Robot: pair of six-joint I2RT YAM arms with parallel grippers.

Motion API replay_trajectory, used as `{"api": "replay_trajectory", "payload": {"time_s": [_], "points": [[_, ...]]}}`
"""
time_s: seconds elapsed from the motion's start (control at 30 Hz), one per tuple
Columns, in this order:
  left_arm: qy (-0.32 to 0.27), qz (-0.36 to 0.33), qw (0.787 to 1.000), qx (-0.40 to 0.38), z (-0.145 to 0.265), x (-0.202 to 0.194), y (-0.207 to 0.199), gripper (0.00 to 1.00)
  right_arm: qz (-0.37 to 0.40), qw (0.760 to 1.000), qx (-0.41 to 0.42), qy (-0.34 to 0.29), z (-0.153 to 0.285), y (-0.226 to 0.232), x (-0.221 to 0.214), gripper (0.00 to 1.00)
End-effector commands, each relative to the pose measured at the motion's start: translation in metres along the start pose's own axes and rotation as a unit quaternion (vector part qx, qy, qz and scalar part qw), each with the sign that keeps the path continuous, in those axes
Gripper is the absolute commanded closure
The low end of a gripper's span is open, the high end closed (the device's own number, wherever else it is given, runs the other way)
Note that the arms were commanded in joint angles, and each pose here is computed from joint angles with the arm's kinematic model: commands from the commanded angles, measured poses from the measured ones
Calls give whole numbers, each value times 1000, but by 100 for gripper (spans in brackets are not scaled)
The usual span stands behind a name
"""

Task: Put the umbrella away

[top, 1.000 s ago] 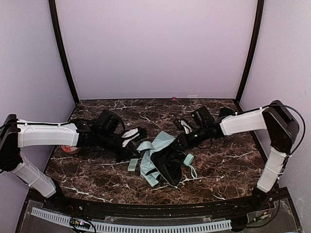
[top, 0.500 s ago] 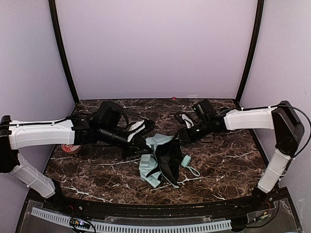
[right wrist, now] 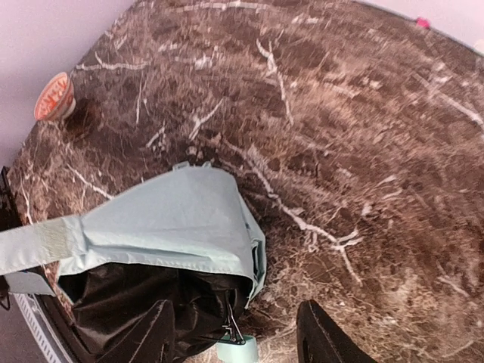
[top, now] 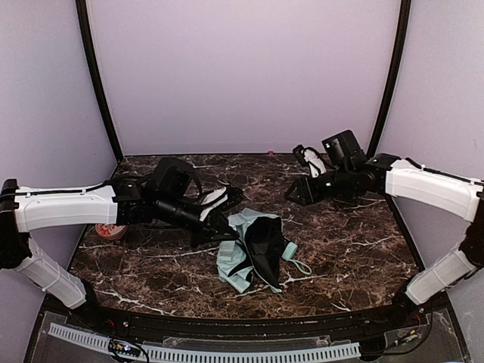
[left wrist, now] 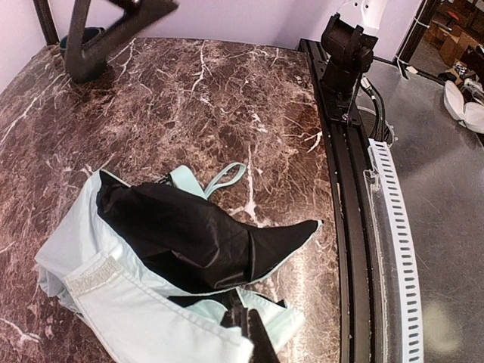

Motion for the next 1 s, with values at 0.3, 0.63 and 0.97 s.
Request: {"api": "replay_trajectory", "payload": {"time_s": [0.3,0.63,0.97], "points": [[-15,-36,999,13,15,15,-10,100,-230,952,80,-187,33,62,26,52],[-11,-31,999,10,12,12,-9,100,-318,928,135,-140,-33,93,28,43],[-9,-39,999,6,13,2,-10,100,-320,923,189,-97,-70,113,35,43]]}}
Point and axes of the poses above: each gripper's point midway between its finger pads, its own z axis back along the fingers, its own y axis along the line the jaws close on, x = y × z, the point moved 5 cm from there along z, back along the fingers, and after that the axes turned 15 degrees about z, right-handed, at the moved point
